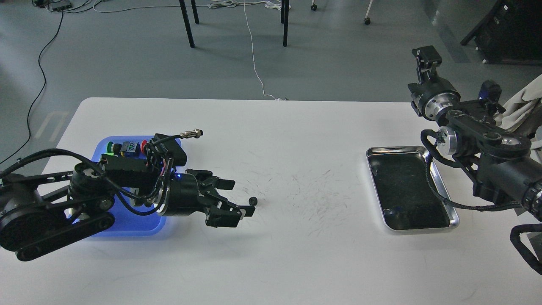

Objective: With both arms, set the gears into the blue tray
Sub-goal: 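Swing the left arm over the blue tray toward the black part, then lower the left gripper around the black part and close it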

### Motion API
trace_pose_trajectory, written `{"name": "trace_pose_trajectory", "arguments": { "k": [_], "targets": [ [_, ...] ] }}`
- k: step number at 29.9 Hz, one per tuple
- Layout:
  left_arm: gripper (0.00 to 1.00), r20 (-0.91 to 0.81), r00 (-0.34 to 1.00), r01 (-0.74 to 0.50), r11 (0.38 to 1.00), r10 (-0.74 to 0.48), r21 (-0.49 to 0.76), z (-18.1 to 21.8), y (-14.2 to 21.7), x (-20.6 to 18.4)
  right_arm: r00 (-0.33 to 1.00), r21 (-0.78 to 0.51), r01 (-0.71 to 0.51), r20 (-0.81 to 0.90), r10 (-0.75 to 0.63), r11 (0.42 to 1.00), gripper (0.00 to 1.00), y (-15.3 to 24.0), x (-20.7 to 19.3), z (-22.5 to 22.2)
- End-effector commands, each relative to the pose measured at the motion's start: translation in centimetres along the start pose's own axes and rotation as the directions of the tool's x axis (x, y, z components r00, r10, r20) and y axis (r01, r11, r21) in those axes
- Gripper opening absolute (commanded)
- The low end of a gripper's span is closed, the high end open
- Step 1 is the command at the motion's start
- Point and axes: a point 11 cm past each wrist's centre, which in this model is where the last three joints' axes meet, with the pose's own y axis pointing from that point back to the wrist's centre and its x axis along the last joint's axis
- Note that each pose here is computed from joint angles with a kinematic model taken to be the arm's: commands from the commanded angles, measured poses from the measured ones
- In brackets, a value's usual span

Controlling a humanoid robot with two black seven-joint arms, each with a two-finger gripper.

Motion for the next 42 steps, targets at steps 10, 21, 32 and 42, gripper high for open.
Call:
{"name": "trace_pose_trajectory", "arguments": {
  "k": [10, 21, 32, 42],
  "targets": [
    [0.98, 0.069, 0.997, -0.023, 1.0, 0.024, -0.006, -1.3, -5.1, -0.3, 0.999, -0.005, -0.036, 0.008, 0.036, 0.999, 0.97, 0.0, -0.4, 0.4],
    [0.94, 0.159, 0.986, -0.036, 0.999, 0.042, -0.039, -2.2, -7.9, -0.8, 0.998, 0.005, -0.051, 0.021, 0.051, 0.999, 0.97, 0.0, -0.2, 0.3],
    [0.89, 0.312, 0.95, -0.033, 0.999, 0.036, -0.015, -3.2, -8.8, -1.6, 0.997, -0.01, -0.063, 0.043, 0.064, 0.998, 0.97, 0.3, 0.1, 1.2],
    [0.72, 0.33, 0.942, -0.073, 0.997, 0.069, -0.001, -4.0, -8.5, -1.6, 0.997, -0.009, -0.067, 0.041, 0.067, 0.998, 0.97, 0.3, 0.1, 1.2]
  ]
}}
